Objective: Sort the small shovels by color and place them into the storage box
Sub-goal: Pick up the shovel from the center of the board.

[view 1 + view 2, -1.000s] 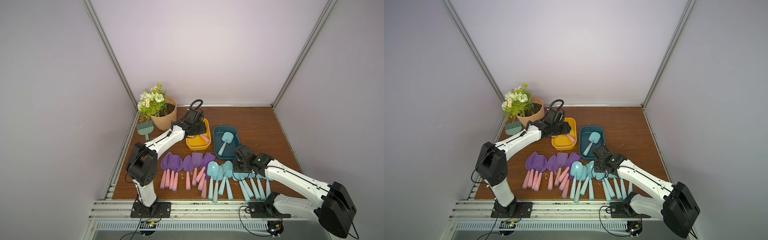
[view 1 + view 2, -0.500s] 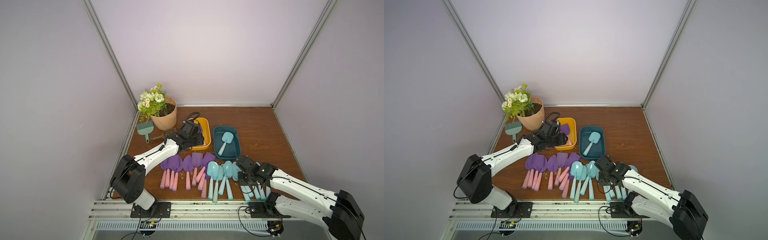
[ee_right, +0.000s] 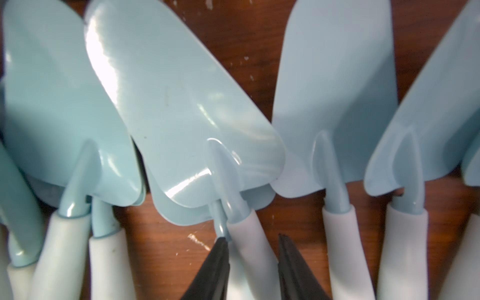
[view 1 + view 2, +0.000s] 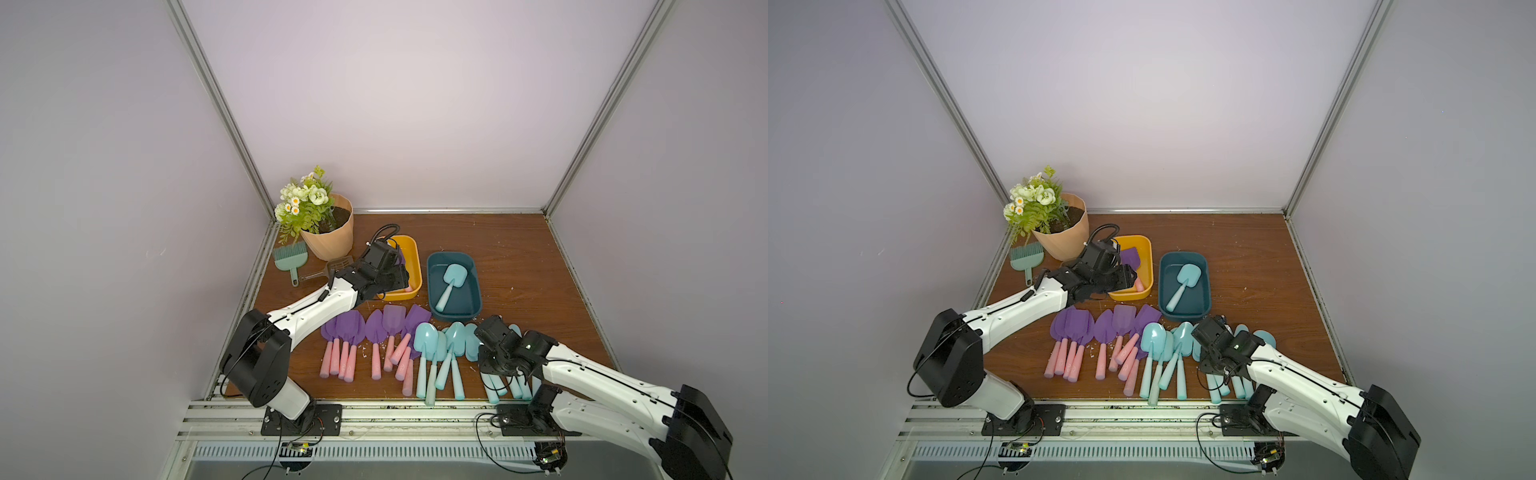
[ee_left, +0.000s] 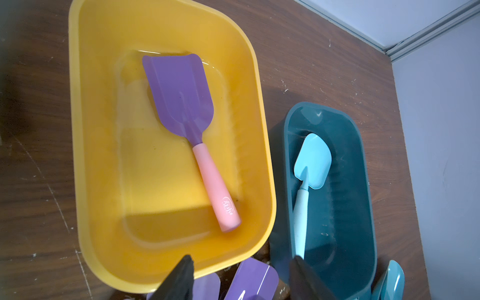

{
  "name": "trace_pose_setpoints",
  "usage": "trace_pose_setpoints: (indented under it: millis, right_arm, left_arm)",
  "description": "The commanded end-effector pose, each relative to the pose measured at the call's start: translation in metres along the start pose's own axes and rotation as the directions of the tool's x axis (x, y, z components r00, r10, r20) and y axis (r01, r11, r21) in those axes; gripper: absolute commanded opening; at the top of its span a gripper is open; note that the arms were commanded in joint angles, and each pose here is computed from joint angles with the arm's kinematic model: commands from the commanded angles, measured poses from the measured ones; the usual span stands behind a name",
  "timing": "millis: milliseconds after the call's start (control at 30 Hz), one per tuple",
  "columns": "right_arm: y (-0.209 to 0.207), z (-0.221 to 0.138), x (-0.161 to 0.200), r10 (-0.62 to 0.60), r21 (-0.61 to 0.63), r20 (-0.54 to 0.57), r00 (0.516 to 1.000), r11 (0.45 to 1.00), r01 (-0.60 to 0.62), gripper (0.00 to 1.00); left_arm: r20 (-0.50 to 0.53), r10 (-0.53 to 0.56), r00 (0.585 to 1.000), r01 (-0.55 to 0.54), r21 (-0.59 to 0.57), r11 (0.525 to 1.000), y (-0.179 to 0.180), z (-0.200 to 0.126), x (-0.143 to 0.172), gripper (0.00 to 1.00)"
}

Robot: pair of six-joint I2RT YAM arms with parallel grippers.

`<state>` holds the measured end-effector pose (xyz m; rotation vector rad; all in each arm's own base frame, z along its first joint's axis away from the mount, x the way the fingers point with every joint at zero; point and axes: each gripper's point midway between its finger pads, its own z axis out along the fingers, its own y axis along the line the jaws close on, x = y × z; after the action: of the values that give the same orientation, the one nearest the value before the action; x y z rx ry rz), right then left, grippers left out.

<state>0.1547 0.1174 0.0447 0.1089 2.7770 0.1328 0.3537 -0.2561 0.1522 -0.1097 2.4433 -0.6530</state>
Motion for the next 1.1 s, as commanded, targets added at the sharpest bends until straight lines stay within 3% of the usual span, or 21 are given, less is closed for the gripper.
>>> trace_pose_setpoints:
  millis: [0, 300, 500, 1067]
  right_arm:
    - [-0.009, 0.006, 0.009, 0.013, 0.034, -0.021, 1.0, 0.999, -0.012, 0.32]
    - [-0.005, 0.016, 0.009, 0.008, 0.045, -0.035, 0.999, 0.999, -0.006, 0.25]
    - [-0.005, 0.007, 0.002, 0.016, 0.043, -0.002, 1.0, 0.999, -0.016, 0.14]
    - [-0.018, -0.075, -0.054, 0.172, 0.055, 0.229, 0.958, 0.98, -0.189, 0.11]
  left_arm:
    - [0.016, -0.015, 1.0, 0.015, 0.009, 1.0, -0.006, 0.0, -0.004, 0.61]
    - [0.021, -0.015, 1.0, 0.014, 0.015, 1.0, -0.009, -0.002, -0.007, 0.61]
    - [0.018, -0.009, 1.0, 0.009, 0.012, 1.0, -0.008, -0.002, -0.006, 0.62]
    - [0.004, 0.005, 1.0, -0.005, 0.01, 1.0, -0.006, 0.001, -0.002, 0.62]
